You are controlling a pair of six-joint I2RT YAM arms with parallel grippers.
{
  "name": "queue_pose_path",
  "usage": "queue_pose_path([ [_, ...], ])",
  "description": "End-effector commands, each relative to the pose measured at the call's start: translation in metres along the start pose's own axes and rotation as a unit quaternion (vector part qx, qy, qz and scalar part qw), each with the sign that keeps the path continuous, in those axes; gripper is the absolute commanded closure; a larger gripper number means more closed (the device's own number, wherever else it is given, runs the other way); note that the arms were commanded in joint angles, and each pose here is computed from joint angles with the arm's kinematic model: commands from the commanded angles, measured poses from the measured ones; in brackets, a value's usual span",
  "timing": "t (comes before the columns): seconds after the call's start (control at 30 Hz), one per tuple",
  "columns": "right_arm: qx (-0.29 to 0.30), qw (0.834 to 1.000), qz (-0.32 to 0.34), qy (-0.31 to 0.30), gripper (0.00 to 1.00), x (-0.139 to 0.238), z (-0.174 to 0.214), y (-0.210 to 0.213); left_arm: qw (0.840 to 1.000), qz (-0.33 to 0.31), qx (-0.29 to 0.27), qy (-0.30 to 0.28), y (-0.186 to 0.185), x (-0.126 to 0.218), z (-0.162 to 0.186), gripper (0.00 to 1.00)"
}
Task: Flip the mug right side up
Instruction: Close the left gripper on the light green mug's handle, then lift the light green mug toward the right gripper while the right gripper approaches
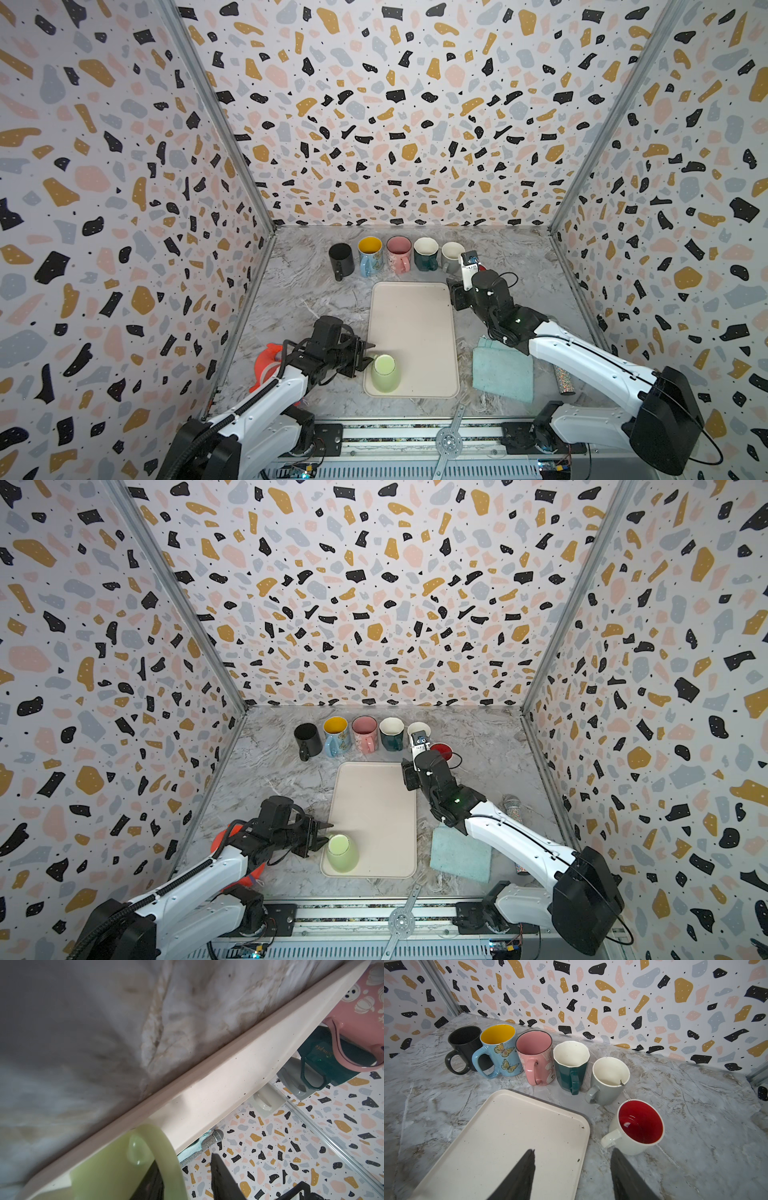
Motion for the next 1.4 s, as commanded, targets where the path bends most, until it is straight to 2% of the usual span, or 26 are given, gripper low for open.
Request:
queue_pose_path([
  [0.0, -0.012, 1.0, -0.001, -0.017, 0.41, 0.003, -0.02, -0.002, 1.0, 0.016, -0.015, 0.021, -0.011, -0.001, 0.012, 0.66],
  [0.2, -0.011, 1.0, 0.001, -0.014, 0.41, 0.002, -0.018, -0.003, 0.999, 0.019, -0.022, 0.032, -0.013, -0.005, 0.016, 0.79],
  [0.37, -0.009, 1.0, 0.002, -0.01, 0.41, 0.002, -0.017, -0.003, 0.997, 0.05, -0.039, 0.039, -0.027, -0.004, 0.021, 1.0],
  [0.47, -0.007, 1.0, 0.003, -0.01, 0.4, 0.004, -0.018, -0.005, 0.991, 0.095, -0.082, 0.042, -0.052, -0.001, 0.029, 1.0],
  [0.6, -0.005, 1.0, 0.004, -0.014, 0.42, 0.009, -0.021, -0.006, 0.973, 0.12, -0.193, 0.029, -0.091, 0.002, 0.043, 1.0],
  [0.73, -0.002, 1.0, -0.008, -0.025, 0.53, 0.016, -0.03, -0.005, 0.93, 0.14, -0.341, 0.004, -0.144, 0.012, 0.067, 1.0],
  [0.83, 0.005, 0.999, -0.028, -0.034, 0.56, 0.022, -0.04, -0.001, 0.882, 0.153, -0.443, -0.042, -0.179, 0.03, 0.08, 1.0],
  [0.87, 0.009, 0.999, -0.037, -0.036, 0.56, 0.023, -0.043, 0.002, 0.862, 0.163, -0.476, -0.059, -0.191, 0.038, 0.085, 1.0],
  [0.93, 0.013, 0.997, -0.063, -0.042, 0.56, 0.027, -0.052, 0.009, 0.83, 0.173, -0.522, -0.093, -0.205, 0.052, 0.092, 1.0],
  [0.97, 0.017, 0.996, -0.079, -0.045, 0.56, 0.029, -0.056, 0.014, 0.804, 0.181, -0.556, -0.108, -0.211, 0.059, 0.096, 1.0],
  [1.13, 0.027, 0.987, -0.151, -0.047, 0.53, 0.034, -0.076, 0.037, 0.727, 0.205, -0.634, -0.165, -0.222, 0.076, 0.112, 1.0],
  [1.27, 0.031, 0.981, -0.187, -0.036, 0.5, 0.033, -0.085, 0.051, 0.68, 0.235, -0.67, -0.185, -0.226, 0.082, 0.125, 1.0],
  [1.37, 0.032, 0.976, -0.212, -0.036, 0.48, 0.035, -0.093, 0.058, 0.628, 0.236, -0.709, -0.216, -0.225, 0.088, 0.136, 1.0],
])
Point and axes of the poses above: each gripper's point midway between its finger pads, its own x axis back along the fingers, its own y axis along the line the jaws close on, z = x × y, the point moved 1 cm from there along x, back along the fingers, and after that the axes turned 7 degrees about x, right-handed, at the moved point
